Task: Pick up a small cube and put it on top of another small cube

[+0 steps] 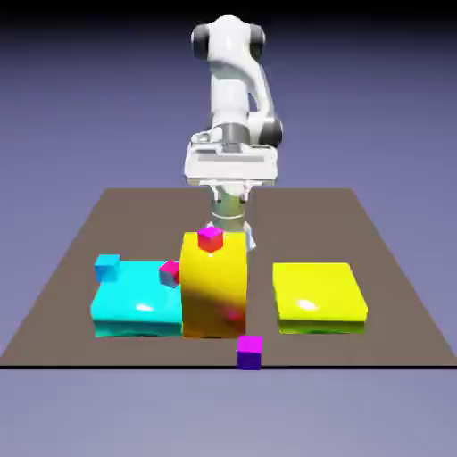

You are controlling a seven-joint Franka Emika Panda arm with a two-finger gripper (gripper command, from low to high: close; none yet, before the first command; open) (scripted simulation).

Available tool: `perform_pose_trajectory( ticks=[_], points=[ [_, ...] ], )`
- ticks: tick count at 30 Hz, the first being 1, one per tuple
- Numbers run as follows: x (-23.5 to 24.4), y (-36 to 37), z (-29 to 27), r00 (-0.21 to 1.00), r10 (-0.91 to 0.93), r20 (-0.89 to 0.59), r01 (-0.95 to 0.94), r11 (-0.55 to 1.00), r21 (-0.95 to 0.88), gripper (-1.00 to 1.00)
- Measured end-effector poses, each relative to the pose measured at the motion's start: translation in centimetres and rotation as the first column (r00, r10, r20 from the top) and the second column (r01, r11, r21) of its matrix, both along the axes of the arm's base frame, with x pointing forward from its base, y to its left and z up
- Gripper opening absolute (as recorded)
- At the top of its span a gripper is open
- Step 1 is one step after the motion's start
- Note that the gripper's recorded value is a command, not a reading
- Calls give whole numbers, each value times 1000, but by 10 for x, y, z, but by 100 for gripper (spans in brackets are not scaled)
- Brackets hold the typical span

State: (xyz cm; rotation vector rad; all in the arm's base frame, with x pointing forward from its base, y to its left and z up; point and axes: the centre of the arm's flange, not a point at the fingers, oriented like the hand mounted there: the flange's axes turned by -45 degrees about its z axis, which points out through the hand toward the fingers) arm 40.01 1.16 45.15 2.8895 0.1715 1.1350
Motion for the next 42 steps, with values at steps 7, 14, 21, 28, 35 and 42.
perform_pose_trajectory(
  ticks=[7, 14, 21, 28, 35, 42],
  points=[
    [55, 39, -49, 928, 226, -298, -291, 936, -197, 0],
    [98, 76, -114, 728, 348, -591, -590, 757, -281, 0],
    [128, 102, -188, 453, 335, -826, -823, 512, -244, 0],
    [146, 124, -268, 160, 203, -966, -962, 254, -106, 0],
    [144, 97, -342, 114, 171, -979, -974, 214, -76, -100],
    [162, 128, -239, 216, 129, -968, -955, 233, -182, -100]
  ],
)
